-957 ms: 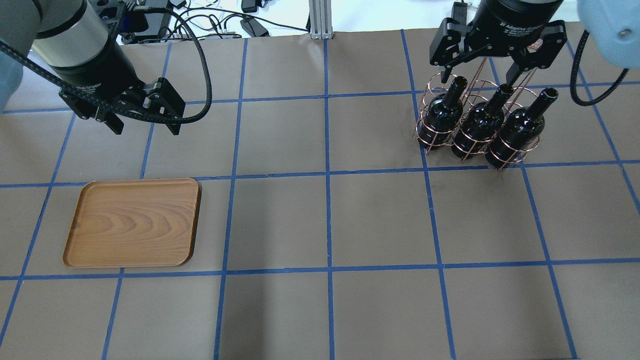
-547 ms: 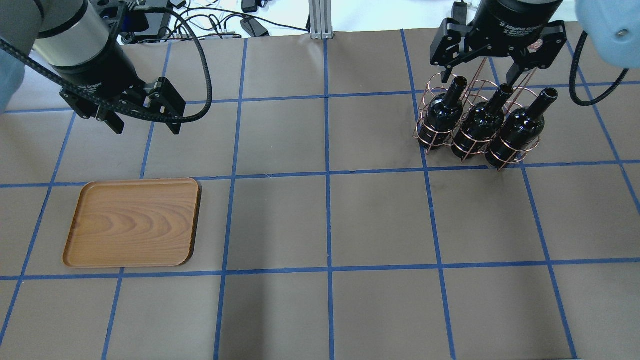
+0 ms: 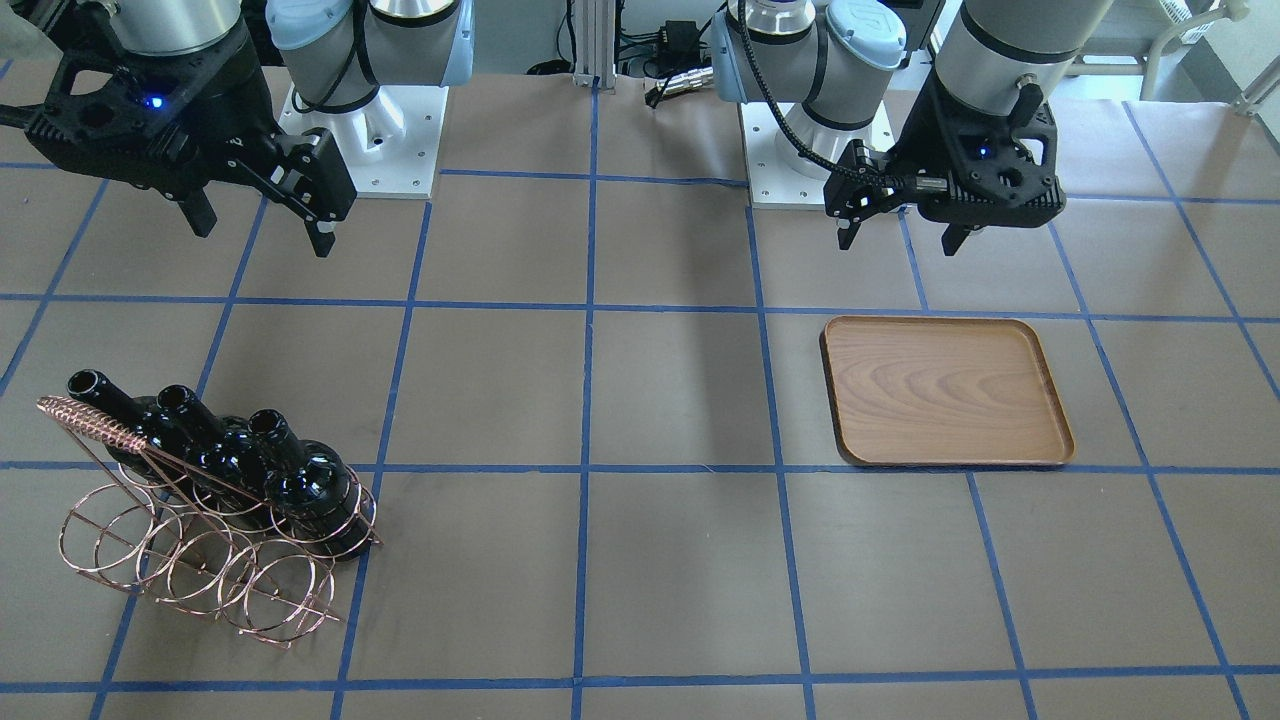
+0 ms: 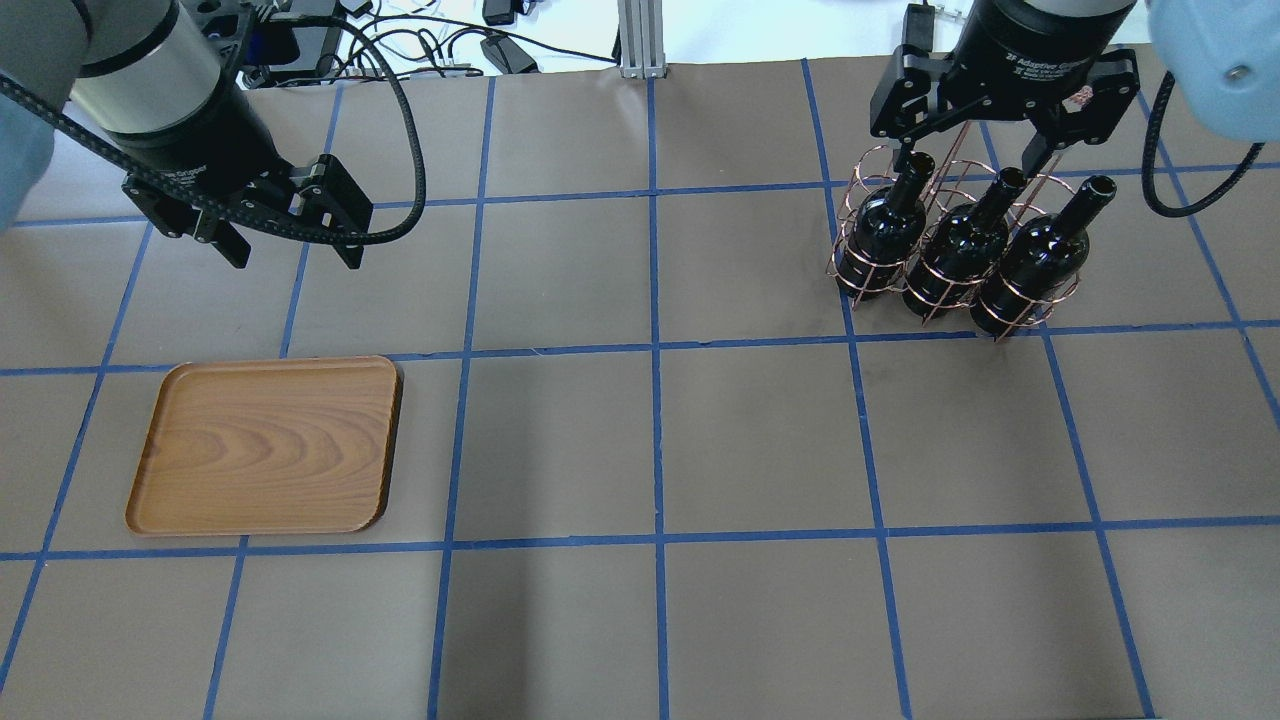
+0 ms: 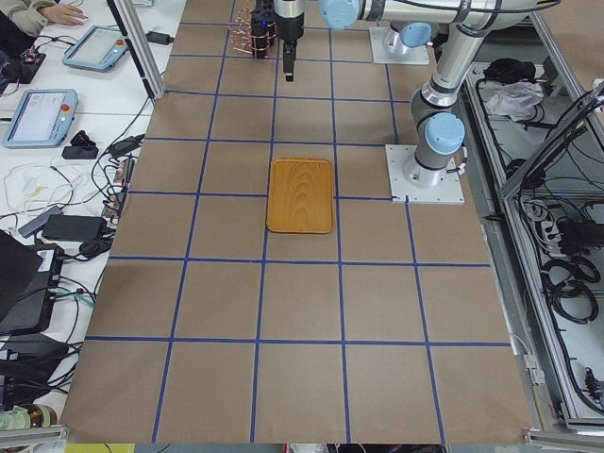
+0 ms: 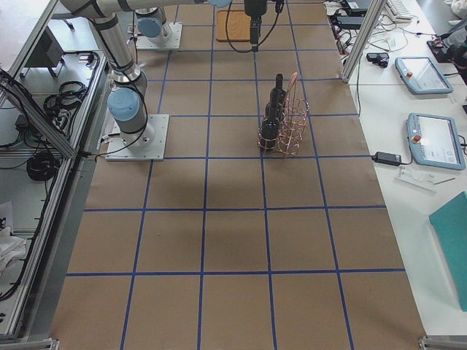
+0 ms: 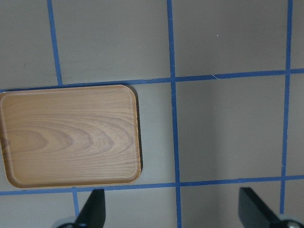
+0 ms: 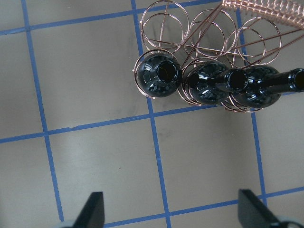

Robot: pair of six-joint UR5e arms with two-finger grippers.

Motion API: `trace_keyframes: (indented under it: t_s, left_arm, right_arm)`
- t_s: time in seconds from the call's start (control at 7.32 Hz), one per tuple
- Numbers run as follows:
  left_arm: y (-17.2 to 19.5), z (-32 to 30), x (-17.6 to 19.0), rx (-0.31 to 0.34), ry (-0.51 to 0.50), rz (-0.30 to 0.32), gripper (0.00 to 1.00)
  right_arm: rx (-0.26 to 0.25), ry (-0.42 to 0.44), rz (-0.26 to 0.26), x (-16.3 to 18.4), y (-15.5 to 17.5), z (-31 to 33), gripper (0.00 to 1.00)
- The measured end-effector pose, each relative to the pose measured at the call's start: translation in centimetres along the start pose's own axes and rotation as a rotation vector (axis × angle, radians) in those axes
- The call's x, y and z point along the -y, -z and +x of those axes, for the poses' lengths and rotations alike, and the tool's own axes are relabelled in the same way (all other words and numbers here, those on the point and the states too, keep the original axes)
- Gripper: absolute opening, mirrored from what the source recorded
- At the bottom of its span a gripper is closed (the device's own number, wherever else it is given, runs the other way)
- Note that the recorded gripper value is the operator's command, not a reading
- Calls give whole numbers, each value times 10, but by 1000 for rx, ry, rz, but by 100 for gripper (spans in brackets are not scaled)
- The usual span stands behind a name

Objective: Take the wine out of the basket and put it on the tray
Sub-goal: 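Lower the right gripper onto the middle bottle's neck and grasp it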

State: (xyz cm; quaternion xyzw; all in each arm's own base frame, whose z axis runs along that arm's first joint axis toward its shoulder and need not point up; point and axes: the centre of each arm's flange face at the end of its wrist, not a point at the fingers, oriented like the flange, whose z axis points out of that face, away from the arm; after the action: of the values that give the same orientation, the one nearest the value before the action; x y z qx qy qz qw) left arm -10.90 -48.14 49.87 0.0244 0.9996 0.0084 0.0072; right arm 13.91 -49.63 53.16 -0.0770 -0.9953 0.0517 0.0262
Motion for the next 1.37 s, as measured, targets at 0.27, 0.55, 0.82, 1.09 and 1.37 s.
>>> trace_keyframes:
  t_s: [0.27, 0.55, 0.82, 1.09, 1.37]
  left_arm:
    - [1, 0, -1, 0, 0, 3, 100]
    - [1, 0, -1, -1, 0, 3, 100]
    - [2, 0, -1, -1, 0, 3, 100]
    - [2, 0, -2, 0, -1, 4, 100]
    - [2, 0, -2, -2, -2, 2, 100]
  right_arm:
    - [7, -21, 2, 20, -16, 23, 89]
    - [1, -59, -12, 51, -45, 53, 87]
    - [0, -116, -28, 78, -83, 86, 85]
    - [1, -142, -19, 87, -119, 98, 85]
    - [14, -152, -13, 91, -138, 98, 84]
